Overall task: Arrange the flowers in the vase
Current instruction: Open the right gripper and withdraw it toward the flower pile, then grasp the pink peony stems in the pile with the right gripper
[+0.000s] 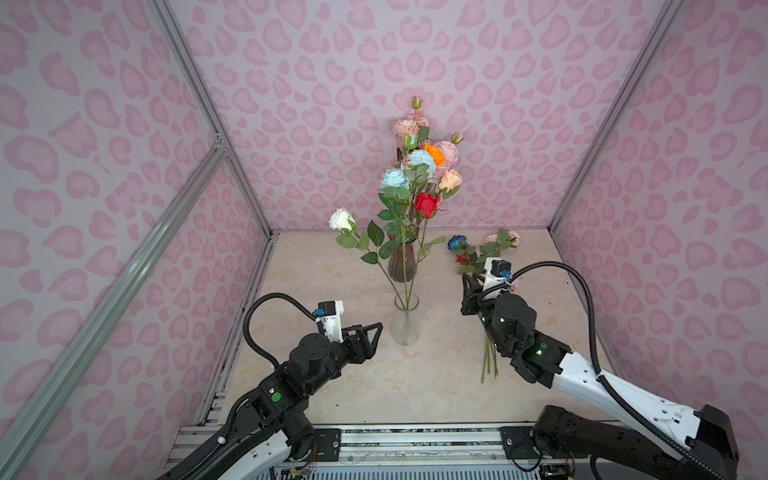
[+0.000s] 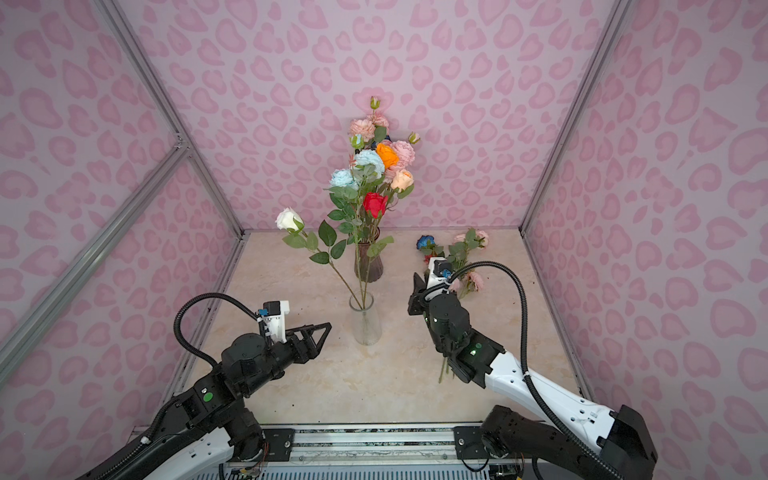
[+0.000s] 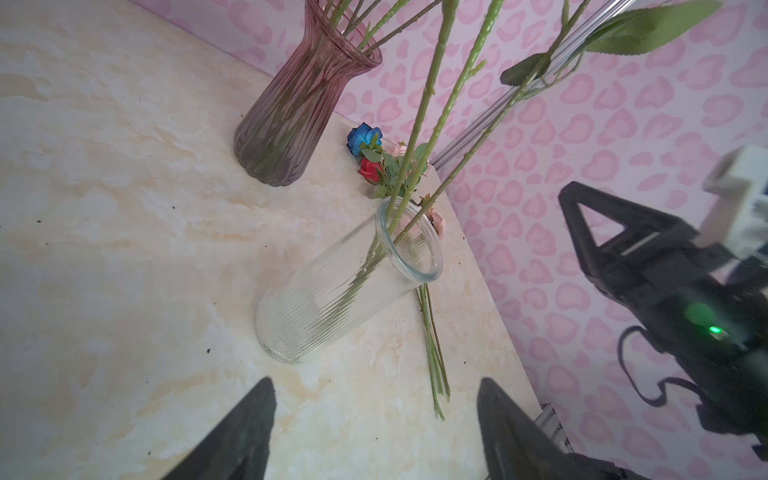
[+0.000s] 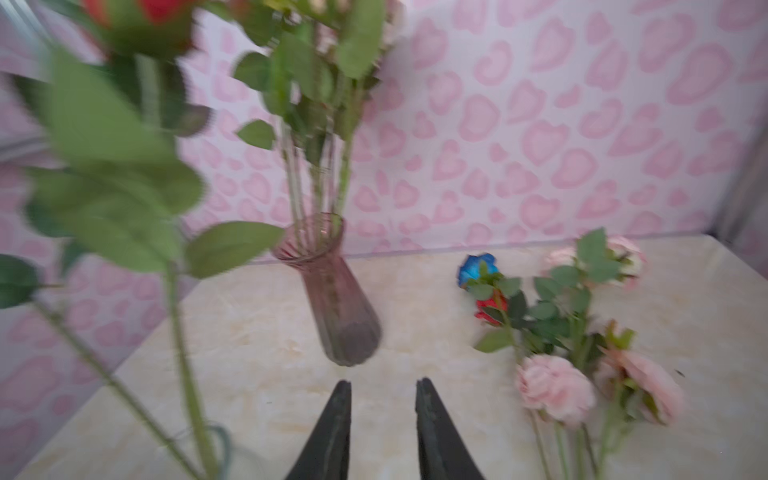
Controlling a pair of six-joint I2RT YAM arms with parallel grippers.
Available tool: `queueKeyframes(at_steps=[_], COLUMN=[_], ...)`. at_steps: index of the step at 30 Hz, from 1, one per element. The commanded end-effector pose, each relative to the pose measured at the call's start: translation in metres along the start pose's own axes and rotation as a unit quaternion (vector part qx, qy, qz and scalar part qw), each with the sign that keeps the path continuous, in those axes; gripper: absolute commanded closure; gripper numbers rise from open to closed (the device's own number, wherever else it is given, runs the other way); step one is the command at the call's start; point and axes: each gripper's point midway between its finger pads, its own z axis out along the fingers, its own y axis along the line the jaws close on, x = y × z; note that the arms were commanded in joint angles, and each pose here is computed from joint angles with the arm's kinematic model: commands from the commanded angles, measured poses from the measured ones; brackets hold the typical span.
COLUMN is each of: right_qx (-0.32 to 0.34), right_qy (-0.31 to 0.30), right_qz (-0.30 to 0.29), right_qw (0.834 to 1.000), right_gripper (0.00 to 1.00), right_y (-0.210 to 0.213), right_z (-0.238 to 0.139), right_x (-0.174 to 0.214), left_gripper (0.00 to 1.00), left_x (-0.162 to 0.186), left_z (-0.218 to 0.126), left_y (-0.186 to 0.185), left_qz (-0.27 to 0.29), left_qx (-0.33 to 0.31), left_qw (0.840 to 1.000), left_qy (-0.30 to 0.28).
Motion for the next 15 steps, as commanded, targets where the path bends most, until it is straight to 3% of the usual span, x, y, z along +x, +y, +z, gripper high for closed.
queueKeyframes(at_steps=[1,6,9,15], right_qx=[0.062,0.127,0.138,0.179], right_qy=[0.104,0.236,0.314,0.363], right_qz=[0.065,0.076,0.066,0.045], right_qw=[0.991,0.96,0.937,0.913], right_gripper=[0.79,0.83,0.79,0.71], right_y=[-0.06,-0.109,-0.121,-0.146], right_z=[0.02,0.053,0.072,0.092], right_x=[0.047,0.096,0.122,0.162], left_gripper=[0.22,0.23,0.24,0.24], left_x=[0.0,0.02,0.031,0.045], left_z=[0.003,0.014,0.02,0.024], left_y=[-0.007,-0.002,0.001,0.007], left_qz=[-0.007,-0.033,-0.043,-0.052], left_qx=[0.026,0.037,0.034,0.023], left_qw=[1.0,0.999,0.998,0.997], left_qy=[-0.006,0.021,0.037,0.051])
